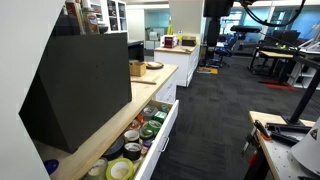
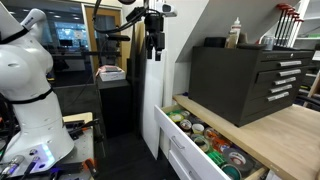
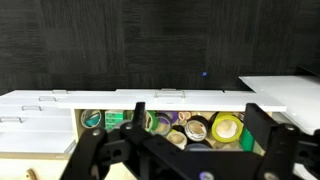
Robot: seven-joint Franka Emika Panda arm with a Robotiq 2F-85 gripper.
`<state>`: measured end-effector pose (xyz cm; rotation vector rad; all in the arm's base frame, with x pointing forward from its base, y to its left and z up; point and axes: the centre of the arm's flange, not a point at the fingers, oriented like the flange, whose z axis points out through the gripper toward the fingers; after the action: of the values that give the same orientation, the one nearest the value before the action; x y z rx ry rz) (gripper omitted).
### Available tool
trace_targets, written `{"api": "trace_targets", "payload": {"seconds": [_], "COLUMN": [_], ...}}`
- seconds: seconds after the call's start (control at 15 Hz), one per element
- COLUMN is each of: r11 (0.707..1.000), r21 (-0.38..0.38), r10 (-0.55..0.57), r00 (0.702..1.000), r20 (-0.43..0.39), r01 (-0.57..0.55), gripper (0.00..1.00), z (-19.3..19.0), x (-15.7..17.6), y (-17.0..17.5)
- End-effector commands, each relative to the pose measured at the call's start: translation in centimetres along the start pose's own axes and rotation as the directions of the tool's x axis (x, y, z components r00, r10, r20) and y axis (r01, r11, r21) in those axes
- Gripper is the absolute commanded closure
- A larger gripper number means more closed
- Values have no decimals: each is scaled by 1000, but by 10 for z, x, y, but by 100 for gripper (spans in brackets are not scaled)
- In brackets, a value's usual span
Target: Slide the cabinet drawer to close
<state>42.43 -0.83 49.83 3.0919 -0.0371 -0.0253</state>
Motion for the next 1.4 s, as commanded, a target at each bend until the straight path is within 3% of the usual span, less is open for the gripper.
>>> {"api": "trace_targets", "payload": {"seconds": [0.0,0.4,1.07,1.33], "r11": [1000,1000,991,990], "r21": [-1,1,19,26], "r10": [-7,-28,-132,-142], "r00": [1000,1000,991,988], "r20": [-3,-4,29,67], "r01": [7,28,131,140], "gripper": [0,0,0,0], "z": [10,57,183,193], "x": [0,4,21,20], "y": [1,7,16,11]}}
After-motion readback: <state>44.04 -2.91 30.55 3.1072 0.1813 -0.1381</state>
